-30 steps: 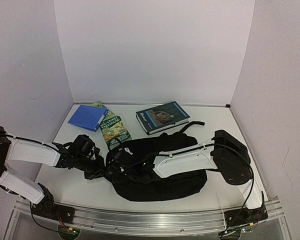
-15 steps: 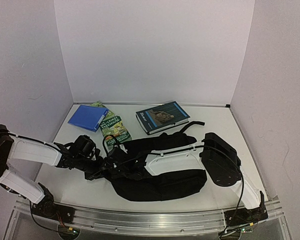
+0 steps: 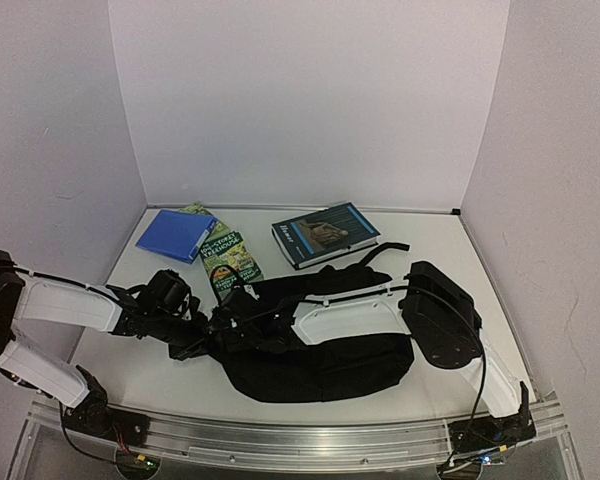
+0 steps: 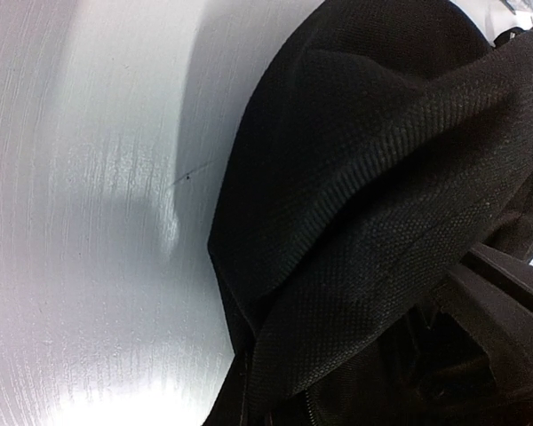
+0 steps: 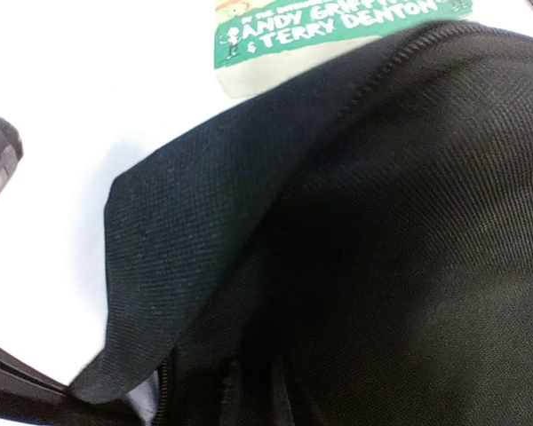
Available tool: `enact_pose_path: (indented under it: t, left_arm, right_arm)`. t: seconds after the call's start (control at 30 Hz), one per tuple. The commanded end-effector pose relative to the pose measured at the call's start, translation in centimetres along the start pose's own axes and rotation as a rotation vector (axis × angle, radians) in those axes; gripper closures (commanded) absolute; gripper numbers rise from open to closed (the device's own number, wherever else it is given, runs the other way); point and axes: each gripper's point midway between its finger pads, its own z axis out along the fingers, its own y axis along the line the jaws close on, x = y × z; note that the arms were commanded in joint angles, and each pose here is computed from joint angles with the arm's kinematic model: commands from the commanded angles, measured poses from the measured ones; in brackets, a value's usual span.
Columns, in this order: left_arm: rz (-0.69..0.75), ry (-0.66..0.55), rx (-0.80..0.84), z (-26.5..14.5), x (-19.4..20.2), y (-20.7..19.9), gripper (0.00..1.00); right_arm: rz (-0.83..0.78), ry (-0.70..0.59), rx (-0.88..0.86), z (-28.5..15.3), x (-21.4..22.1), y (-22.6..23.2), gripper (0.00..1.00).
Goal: Pack the student bag
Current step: Unzip the student bag at the center of the board.
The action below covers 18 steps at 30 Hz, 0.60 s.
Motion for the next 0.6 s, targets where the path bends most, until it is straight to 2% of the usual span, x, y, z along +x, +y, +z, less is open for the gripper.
enact_pose_path:
  t: [0.0, 0.17, 0.3, 0.43, 0.57]
  left_arm:
    - [-0.007, 0.014, -0.041, -0.2, 0.6, 1.0, 1.00]
    - [-0.025, -0.013, -0.079, -0.6, 0.4, 1.7, 0.99]
    - [-0.003, -0.025, -0.063, -0.7, 0.1, 1.3, 0.83]
    - [0.062, -0.057, -0.035, -1.1, -1.3, -0.2, 0.67]
    - [0.103, -0.094, -0.017, -1.7, -3.0, -1.3, 0.55]
  right_arm:
    - [-0.014, 0.012, 0.062, 1.0, 0.9, -2.0, 0.99]
    - [0.020, -0.004, 0.106, 0.0, -0.5, -4.6, 1.00]
    - [-0.036, 0.017, 0.044, -0.5, -1.1, -3.8, 0.99]
    - [-0.059, 0.047, -0.087, -1.1, -1.2, -1.2, 0.84]
    - [-0.054, 0.058, -0.148, -1.2, -1.2, 0.1, 0.71]
